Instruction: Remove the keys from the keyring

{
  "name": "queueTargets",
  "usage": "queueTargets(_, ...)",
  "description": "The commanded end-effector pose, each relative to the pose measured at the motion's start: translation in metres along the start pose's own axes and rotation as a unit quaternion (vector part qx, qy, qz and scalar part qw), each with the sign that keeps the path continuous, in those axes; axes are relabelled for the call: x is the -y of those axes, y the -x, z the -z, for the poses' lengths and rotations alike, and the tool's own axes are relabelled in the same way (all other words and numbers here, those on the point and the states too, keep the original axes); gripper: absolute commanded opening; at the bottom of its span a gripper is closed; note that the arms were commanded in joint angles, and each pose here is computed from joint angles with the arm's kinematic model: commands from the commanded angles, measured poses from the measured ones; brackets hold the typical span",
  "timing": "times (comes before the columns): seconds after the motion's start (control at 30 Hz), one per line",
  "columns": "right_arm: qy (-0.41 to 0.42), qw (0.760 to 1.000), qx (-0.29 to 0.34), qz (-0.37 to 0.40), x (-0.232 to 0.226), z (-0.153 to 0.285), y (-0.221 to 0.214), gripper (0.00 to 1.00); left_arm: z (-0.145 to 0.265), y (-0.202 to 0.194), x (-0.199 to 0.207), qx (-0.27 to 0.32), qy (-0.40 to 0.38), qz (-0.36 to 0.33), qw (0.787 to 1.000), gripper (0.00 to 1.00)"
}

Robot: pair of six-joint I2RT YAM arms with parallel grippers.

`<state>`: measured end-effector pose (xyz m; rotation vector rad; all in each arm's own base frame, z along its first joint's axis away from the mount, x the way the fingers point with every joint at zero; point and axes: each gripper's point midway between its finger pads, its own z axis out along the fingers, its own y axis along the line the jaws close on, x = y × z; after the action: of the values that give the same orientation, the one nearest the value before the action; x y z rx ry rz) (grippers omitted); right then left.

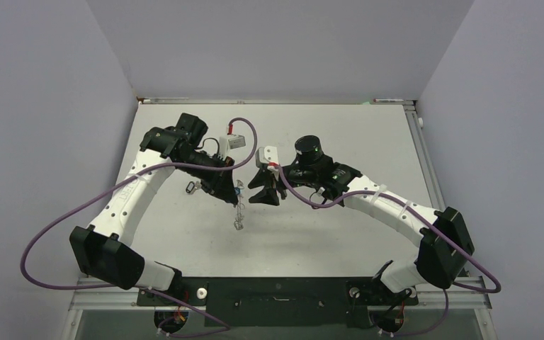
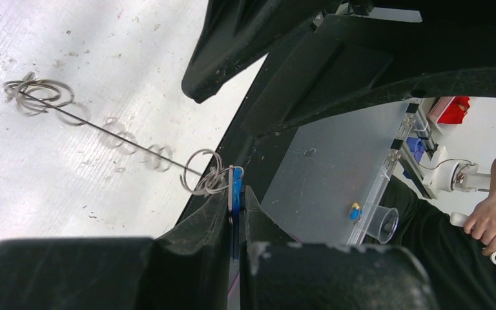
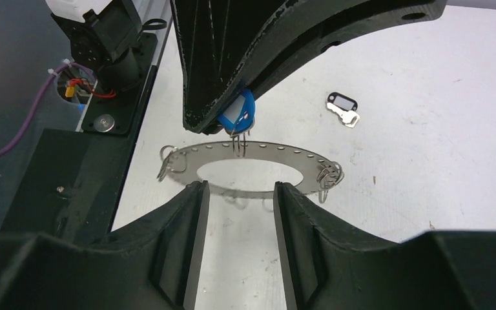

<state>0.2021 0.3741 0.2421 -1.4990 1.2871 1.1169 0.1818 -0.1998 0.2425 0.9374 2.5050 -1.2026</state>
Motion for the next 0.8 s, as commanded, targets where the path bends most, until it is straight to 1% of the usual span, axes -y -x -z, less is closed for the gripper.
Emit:
queueTargets(0.0, -0.008, 0.998, 0.025, 0.050, 0.003, 0.003, 0.029, 0.43, 0.009, 0.009, 0.011, 0.017, -0.015, -0.031, 0.999, 0.00)
queueTargets(0.17, -0.012, 0.998, 0.032, 0.051, 0.004, -0.002, 0.031, 0.43, 0.007, 0.012, 0.013, 0.020, -0.024, -0.027, 0.999, 0.00)
queueTargets(0.5, -0.003, 0.998, 0.036, 0.060, -0.001, -0.015, 0.037, 0.40, 0.006, 0.012, 0.013, 0.022, -0.028, -0.021, 0.999, 0.00)
queueTargets(0.57, -0.001, 0.997, 0.036, 0.062, -0.001, -0.019, 0.037, 0.38, 0.006, 0.012, 0.014, 0.022, -0.028, -0.022, 0.999, 0.00)
queueTargets(0.77, 0.003, 0.997, 0.034, 0.066, -0.003, -0.024, 0.037, 0.27, 0.007, 0.009, 0.015, 0.021, -0.027, -0.022, 0.999, 0.00)
